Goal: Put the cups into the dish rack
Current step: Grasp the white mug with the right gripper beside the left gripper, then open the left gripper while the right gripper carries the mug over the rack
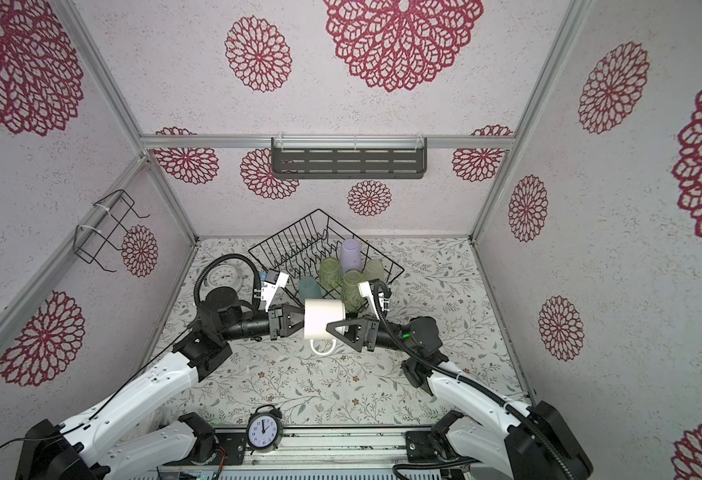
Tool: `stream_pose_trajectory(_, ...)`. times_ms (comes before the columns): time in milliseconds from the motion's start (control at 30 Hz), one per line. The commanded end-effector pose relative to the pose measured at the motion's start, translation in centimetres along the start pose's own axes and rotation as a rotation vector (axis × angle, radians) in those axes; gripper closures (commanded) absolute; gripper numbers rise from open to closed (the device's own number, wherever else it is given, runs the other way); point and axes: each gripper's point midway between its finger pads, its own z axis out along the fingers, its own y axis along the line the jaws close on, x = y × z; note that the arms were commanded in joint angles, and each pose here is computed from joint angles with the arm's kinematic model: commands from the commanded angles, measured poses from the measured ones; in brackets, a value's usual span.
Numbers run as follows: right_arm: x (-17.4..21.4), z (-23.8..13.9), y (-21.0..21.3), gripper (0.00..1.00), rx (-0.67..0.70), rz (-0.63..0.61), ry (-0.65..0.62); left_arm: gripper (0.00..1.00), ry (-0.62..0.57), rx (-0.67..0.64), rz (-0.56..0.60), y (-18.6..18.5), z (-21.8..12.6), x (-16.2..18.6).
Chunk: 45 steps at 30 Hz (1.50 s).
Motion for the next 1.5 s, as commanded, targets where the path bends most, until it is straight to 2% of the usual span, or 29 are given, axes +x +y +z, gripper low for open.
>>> stream_pose_trajectory(0, -1.1, 0.5, 3.1, 0.01, -0.096, -0.068, -0.024, 1.00, -0.032, 0.049, 0.068, -1.8, 0.0, -1.3)
stream_pose_trajectory(500, -1.0, 1.9, 1.2, 0.01, -0.081, -0.001, -0.002, 1.00, 0.021, -0.003, 0.045, 0.2, 0.3, 0.2)
stream_pose_trajectory(733, -1.1, 2.5, 0.5, 0.07, -0.084, 0.017, 0.006, 1.00, 0.007, -0.031, 0.035, 1.3, -0.1, 0.2)
stream_pose_trajectory(1033, -1.5, 3.1, -1.5, 0.13, -0.058, 0.036, -0.008, 0.89, -0.061, -0.089, -0.024, 3.5, -1.7, -0.8)
stream_pose_trajectory(1133, -1.5, 3.5, -2.8, 0.16, -0.025, 0.049, -0.004, 0.79, -0.083, -0.114, -0.044, 4.4, -2.3, -1.2)
stream_pose_trajectory(1300, -1.8, 3.8, -5.7, 0.20, 0.085, 0.078, -0.023, 0.73, -0.116, -0.192, -0.094, 6.5, -3.7, -1.3)
stream_pose_trajectory(1467, -1.5, 3.7, -9.6, 0.20, 0.307, 0.039, 0.027, 0.64, -0.167, -0.273, -0.128, 8.2, -5.9, -1.3)
